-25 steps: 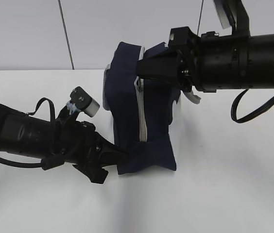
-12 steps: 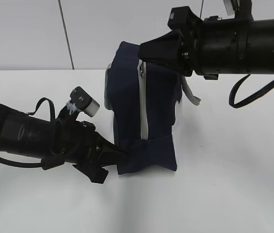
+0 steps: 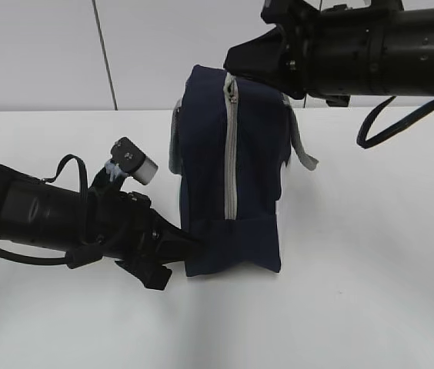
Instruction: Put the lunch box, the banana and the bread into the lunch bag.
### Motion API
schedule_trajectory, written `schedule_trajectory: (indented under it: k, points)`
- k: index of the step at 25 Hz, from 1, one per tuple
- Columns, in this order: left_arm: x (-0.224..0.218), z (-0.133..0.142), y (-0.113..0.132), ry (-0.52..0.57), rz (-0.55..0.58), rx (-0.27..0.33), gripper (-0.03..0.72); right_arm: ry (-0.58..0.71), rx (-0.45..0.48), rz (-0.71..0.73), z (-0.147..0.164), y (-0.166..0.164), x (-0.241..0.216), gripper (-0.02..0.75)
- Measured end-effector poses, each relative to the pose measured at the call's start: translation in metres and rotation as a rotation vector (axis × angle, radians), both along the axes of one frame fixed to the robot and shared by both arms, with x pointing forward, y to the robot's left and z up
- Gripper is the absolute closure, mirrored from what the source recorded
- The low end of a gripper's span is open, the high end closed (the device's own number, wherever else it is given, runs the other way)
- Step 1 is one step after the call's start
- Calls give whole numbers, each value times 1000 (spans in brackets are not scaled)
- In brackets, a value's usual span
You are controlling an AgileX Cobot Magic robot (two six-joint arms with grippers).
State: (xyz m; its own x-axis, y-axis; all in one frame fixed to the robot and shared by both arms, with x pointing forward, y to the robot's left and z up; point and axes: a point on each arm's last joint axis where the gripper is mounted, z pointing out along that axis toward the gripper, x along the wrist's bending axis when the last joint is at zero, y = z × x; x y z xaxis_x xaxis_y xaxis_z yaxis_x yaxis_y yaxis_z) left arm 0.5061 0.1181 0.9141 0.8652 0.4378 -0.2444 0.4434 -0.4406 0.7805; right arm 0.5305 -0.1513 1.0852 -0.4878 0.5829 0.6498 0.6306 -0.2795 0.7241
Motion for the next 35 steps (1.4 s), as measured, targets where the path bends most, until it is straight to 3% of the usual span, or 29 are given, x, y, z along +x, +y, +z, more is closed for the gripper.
schedule_trajectory:
  k: [35]
  points:
    - [-1, -2, 1, 18, -13, 29, 678, -47, -26, -124, 4, 17, 83, 754]
